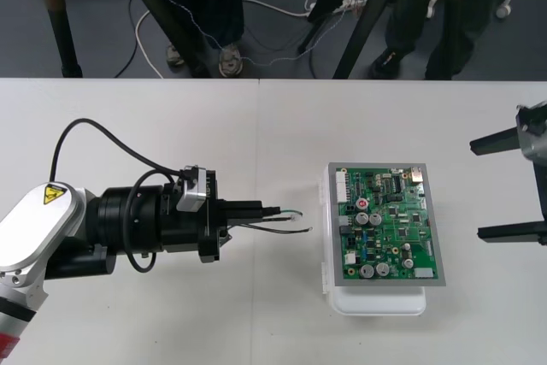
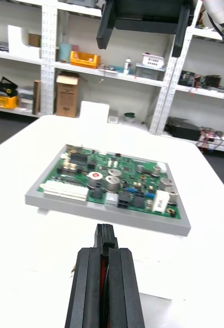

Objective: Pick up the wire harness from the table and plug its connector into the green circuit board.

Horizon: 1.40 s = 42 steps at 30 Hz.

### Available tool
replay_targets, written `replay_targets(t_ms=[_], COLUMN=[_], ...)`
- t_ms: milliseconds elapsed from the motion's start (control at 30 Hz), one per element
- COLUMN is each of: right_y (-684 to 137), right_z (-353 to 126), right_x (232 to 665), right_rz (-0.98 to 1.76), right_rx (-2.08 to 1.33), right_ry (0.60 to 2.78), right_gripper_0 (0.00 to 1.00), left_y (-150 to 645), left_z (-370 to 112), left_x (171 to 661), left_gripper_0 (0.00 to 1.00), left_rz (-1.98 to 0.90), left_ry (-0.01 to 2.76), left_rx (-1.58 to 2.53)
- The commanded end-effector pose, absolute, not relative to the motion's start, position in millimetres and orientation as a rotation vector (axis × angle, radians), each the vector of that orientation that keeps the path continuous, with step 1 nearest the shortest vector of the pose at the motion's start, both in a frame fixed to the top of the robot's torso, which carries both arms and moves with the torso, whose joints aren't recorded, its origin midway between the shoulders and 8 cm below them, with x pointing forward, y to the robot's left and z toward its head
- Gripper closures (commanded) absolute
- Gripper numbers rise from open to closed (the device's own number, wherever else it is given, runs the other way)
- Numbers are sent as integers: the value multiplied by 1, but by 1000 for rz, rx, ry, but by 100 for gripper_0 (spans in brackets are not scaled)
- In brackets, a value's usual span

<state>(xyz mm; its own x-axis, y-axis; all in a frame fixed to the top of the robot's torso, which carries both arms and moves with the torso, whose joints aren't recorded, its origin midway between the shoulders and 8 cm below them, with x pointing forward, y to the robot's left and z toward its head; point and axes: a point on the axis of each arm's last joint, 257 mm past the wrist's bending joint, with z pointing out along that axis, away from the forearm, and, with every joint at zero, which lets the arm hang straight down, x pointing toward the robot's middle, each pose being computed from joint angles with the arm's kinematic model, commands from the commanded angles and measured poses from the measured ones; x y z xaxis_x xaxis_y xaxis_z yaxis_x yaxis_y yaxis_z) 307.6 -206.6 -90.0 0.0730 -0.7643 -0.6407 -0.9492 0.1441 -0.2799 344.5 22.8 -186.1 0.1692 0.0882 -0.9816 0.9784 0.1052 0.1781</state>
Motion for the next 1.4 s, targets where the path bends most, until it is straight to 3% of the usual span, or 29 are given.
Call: replay_targets(t_ms=[33,500,1400], right_y=[-219,-220,-221], right_z=[-103,-146,-149], right_x=[295,283,291], right_rz=[207,172,103], right_rx=[-1773,-1903,-1949], right_ry=[1714,1723,1671], right_gripper_0=[0,0,0], left_y=[8,-18,-41], left_z=[-184,-225,-209], left_x=[331,335,339], left_gripper_0=[100,100,100], left_rz=[-1043,-1116,-1126], left_ry=[1122,1084,975], left_rx=[1324,1301,1347])
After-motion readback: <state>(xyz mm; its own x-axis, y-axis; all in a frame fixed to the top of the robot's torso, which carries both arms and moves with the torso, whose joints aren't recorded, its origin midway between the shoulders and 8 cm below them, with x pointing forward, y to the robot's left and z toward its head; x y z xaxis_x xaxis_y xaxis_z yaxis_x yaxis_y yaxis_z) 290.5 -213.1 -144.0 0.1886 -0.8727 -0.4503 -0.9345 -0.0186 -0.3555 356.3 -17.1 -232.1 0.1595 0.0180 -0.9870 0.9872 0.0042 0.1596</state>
